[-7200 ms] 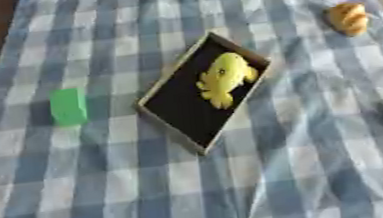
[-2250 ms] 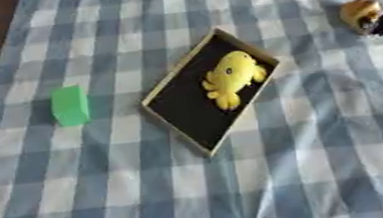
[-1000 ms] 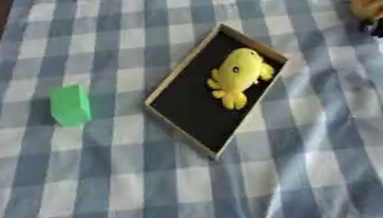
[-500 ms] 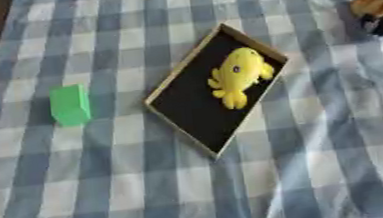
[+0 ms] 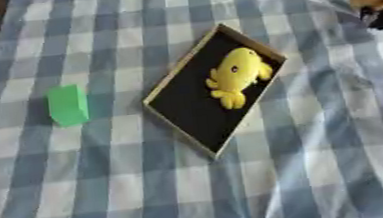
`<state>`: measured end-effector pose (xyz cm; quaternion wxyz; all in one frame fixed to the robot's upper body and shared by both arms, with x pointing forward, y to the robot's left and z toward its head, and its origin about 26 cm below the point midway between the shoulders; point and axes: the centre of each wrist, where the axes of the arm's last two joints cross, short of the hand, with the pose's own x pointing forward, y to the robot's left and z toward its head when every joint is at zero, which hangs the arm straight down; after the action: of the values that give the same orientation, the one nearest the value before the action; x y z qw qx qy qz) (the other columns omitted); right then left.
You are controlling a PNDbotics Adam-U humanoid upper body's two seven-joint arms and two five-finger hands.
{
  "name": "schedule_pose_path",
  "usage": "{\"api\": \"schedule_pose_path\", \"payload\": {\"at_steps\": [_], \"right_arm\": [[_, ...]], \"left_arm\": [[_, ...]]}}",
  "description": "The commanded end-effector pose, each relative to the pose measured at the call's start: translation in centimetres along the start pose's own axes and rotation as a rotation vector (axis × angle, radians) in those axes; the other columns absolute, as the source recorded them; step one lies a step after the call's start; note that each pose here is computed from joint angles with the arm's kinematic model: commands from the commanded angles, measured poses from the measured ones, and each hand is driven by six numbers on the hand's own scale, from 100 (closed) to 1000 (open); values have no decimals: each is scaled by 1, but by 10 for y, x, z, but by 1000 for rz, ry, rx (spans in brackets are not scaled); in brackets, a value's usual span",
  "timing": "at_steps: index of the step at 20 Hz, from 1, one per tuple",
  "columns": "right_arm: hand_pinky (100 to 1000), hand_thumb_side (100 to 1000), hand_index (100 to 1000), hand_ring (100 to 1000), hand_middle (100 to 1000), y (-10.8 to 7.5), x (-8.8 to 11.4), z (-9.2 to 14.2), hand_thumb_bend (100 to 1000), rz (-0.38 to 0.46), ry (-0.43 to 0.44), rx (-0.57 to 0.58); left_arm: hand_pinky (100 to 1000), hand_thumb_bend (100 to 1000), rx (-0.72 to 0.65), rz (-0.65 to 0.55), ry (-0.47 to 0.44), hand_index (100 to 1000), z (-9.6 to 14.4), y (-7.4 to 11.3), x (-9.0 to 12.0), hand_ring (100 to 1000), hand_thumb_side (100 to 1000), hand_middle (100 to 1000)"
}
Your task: Pick up objects on the table and place them in the box.
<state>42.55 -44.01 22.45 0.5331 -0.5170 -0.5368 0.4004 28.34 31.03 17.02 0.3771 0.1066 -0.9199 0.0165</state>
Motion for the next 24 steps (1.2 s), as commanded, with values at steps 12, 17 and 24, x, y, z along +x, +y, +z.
{"api": "schedule_pose_path", "payload": {"at_steps": [12,17,24], "right_arm": [[882,100,737,770,598,-70,83,66,143,163,-440,-184],[885,100,734,766,594,-82,135,109,146,167,-655,-224],[882,100,735,772,600,-69,189,138,100,145,-954,-142]], "left_arm": [[692,100,-31,-4,-28,814,-6,0,7,814,717,702],[692,100,-34,2,-27,813,-6,-1,7,814,718,702],[693,100,-42,13,-29,813,-6,-3,7,815,716,702]]}}
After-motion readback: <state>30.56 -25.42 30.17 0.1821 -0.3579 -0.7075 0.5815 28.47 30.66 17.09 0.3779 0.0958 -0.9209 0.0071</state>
